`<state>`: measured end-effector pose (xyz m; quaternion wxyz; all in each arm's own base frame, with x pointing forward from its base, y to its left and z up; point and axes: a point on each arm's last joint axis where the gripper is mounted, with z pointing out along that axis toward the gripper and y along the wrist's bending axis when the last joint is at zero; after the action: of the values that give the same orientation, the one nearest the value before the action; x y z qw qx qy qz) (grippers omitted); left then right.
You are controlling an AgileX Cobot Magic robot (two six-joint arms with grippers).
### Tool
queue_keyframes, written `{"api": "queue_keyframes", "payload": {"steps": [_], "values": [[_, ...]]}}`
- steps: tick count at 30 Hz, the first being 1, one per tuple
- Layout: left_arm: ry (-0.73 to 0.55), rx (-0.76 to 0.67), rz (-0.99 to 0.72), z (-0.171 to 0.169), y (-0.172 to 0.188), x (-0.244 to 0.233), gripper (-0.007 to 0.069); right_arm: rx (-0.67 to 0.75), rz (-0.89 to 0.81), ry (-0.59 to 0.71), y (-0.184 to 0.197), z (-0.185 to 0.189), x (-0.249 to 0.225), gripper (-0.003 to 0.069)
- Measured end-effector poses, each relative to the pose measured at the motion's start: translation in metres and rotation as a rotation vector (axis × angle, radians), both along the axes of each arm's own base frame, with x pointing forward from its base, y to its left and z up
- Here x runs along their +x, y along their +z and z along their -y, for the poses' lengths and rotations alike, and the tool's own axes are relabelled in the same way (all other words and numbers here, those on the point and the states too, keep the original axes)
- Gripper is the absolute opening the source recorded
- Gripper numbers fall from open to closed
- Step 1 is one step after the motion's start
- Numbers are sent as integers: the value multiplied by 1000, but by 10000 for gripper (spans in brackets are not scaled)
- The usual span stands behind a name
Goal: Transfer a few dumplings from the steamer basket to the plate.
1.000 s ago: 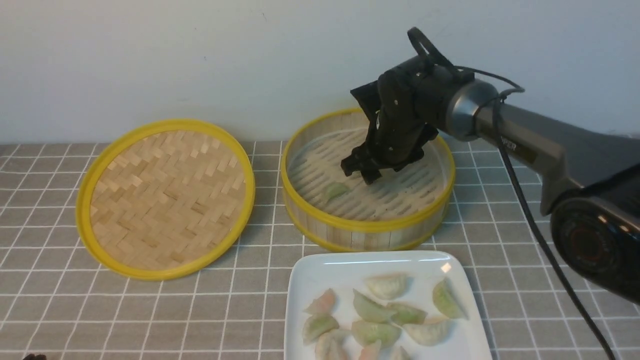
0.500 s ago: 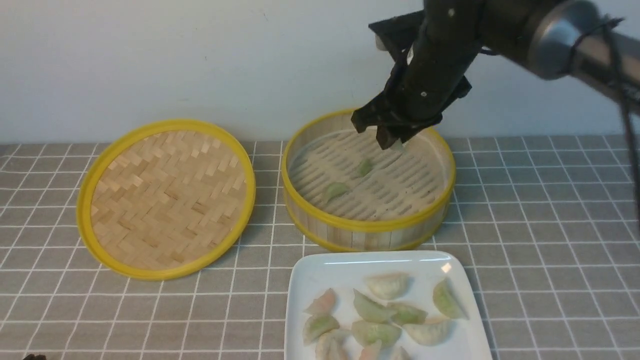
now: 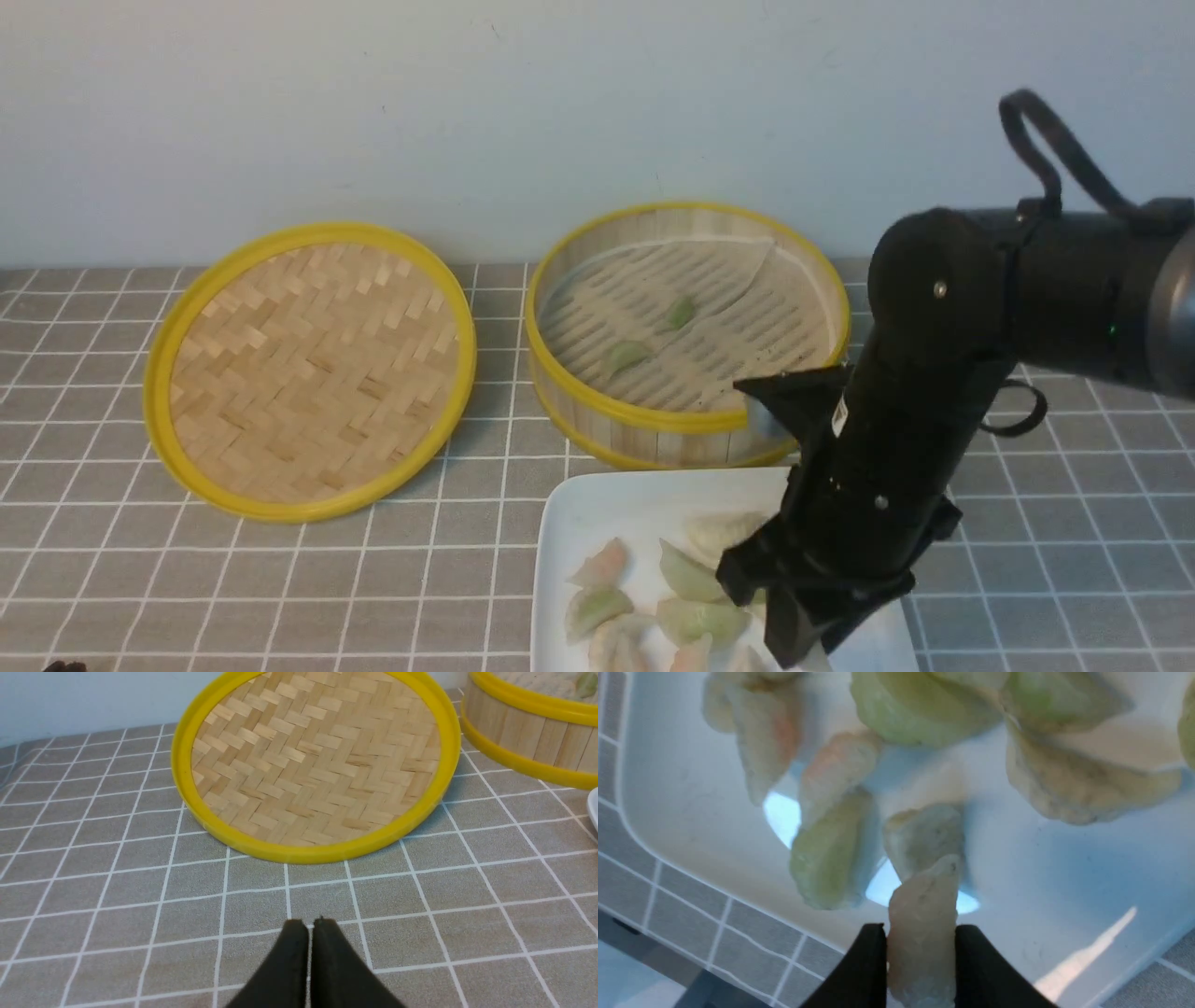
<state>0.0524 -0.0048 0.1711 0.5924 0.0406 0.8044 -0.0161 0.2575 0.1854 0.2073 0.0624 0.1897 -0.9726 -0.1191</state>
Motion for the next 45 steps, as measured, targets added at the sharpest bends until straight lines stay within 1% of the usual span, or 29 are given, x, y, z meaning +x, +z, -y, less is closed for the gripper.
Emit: {"api": "queue_keyframes", "payload": {"steps": [2, 5, 7, 9, 12, 13, 15, 17, 18, 19, 20, 21, 22, 23, 24, 25, 26, 27, 28, 32, 36, 41, 45], "values": [[0, 0, 0, 0, 0, 0, -5, -31, -2, 11, -4, 3, -3, 172], [0, 0, 0, 0, 0, 0, -5, -66, 14, 22, -8, 6, -3, 243], [0, 0, 0, 0, 0, 0, -5, -67, 35, 23, -7, 7, -1, 335], [0, 0, 0, 0, 0, 0, -5, -58, 54, 18, -7, 6, 0, 447], [0, 0, 0, 0, 0, 0, -5, -47, 79, 14, -7, 5, 3, 552], [0, 0, 0, 0, 0, 0, -5, -42, 90, 12, -6, 5, 3, 570], [0, 0, 0, 0, 0, 0, -5, -26, 117, 6, -1, 4, 3, 550], [0, 0, 0, 0, 0, 0, -5, 8, 176, 0, 14, 4, 1, 465], [0, 0, 0, 0, 0, 0, -5, 31, 220, -2, 25, 5, -2, 394], [0, 0, 0, 0, 0, 0, -5, 58, 280, -6, 39, 7, -5, 291], [0, 0, 0, 0, 0, 0, -5, 75, 327, -12, 49, 8, -7, 236], [0, 0, 0, 0, 0, 0, -5, 109, 398, -31, 66, 12, -10, 146], [0, 0, 0, 0, 0, 0, -5, 145, 470, -56, 84, 16, -16, 93], [0, 0, 0, 0, 0, 0, -5, 192, 581, -85, 106, 23, -22, 36], [0, 0, 0, 0, 0, 0, -5, 237, 676, -108, 125, 29, -27, 15], [0, 0, 0, 0, 0, 0, -5, 266, 735, -119, 135, 33, -31, 8], [0, 0, 0, 0, 0, 0, -5, 330, 848, -145, 154, 40, -40, -3], [0, 0, 0, 0, 0, 0, -5, 375, 923, -159, 165, 47, -48, -9], [0, 0, 0, 0, 0, 0, -5, 403, 970, -167, 173, 52, -56, -11], [0, 0, -1, 0, 0, 0, -5, 515, 1135, -198, 180, 72, -85, -13], [0, 0, -1, 0, 0, 0, -5, 587, 1239, -234, 165, 84, -103, -13], [0, 0, -1, 0, 0, 0, -5, 643, 1276, -254, 156, 95, -119, -15], [0, 0, -1, 0, 0, 0, -5, 644, 1277, -254, 152, 99, -126, -15]]}}
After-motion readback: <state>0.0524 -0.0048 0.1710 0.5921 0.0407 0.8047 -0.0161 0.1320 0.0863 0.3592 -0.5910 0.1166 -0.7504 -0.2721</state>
